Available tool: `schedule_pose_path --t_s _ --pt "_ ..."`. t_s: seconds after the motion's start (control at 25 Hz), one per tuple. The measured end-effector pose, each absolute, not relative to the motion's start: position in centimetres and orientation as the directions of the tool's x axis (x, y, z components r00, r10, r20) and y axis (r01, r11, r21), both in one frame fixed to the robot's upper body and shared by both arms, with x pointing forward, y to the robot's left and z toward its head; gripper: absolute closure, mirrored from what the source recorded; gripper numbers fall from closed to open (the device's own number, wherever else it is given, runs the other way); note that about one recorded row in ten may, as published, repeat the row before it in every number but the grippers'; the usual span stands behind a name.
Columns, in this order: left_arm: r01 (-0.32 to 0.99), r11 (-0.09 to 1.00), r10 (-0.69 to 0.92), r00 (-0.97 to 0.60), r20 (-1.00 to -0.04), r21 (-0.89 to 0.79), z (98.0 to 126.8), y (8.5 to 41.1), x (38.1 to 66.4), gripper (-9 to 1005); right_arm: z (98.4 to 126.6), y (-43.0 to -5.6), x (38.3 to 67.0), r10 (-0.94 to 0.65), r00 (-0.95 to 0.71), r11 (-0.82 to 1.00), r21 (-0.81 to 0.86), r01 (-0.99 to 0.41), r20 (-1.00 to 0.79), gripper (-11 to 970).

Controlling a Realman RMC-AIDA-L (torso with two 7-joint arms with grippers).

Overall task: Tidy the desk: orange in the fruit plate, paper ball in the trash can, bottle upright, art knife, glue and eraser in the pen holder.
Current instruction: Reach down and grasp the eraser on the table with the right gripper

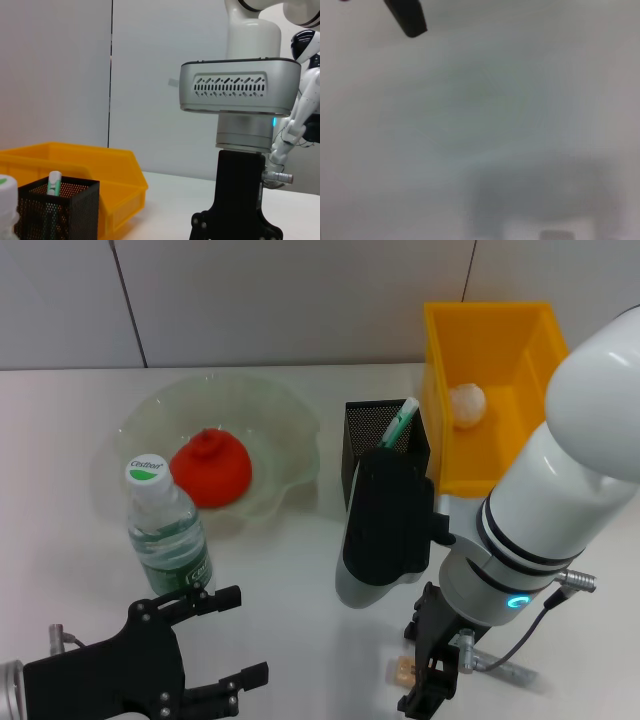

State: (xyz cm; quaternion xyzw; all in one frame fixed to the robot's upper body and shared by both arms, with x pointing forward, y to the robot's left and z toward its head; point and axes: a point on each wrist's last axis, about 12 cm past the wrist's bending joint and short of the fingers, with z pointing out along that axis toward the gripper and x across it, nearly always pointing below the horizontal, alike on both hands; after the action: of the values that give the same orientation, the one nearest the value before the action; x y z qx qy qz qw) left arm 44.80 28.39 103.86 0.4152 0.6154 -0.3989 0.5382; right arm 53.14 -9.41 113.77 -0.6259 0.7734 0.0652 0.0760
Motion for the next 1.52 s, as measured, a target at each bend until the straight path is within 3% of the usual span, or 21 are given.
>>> schedule_pose_path --t_s 0.32,0.64,1.52 --pt "0.942 0.333 0.081 -0.076 -0.994 -0.045 103.83 28.31 44.74 193 113.93 -9.38 53.10 -0.956 -0.213 0.215 0.012 -0.976 -0.200 261" --pt "0.943 0.331 0.081 -0.075 -0.994 -0.044 103.88 28.33 44.76 193 113.93 -9.37 53.10 -0.955 -0.215 0.218 0.011 -0.976 -0.206 444" --pt "0.946 0.321 0.083 -0.071 -0.994 -0.041 103.94 28.12 44.92 192 113.48 -9.45 53.16 -0.951 -0.228 0.230 0.017 -0.973 -0.210 472"
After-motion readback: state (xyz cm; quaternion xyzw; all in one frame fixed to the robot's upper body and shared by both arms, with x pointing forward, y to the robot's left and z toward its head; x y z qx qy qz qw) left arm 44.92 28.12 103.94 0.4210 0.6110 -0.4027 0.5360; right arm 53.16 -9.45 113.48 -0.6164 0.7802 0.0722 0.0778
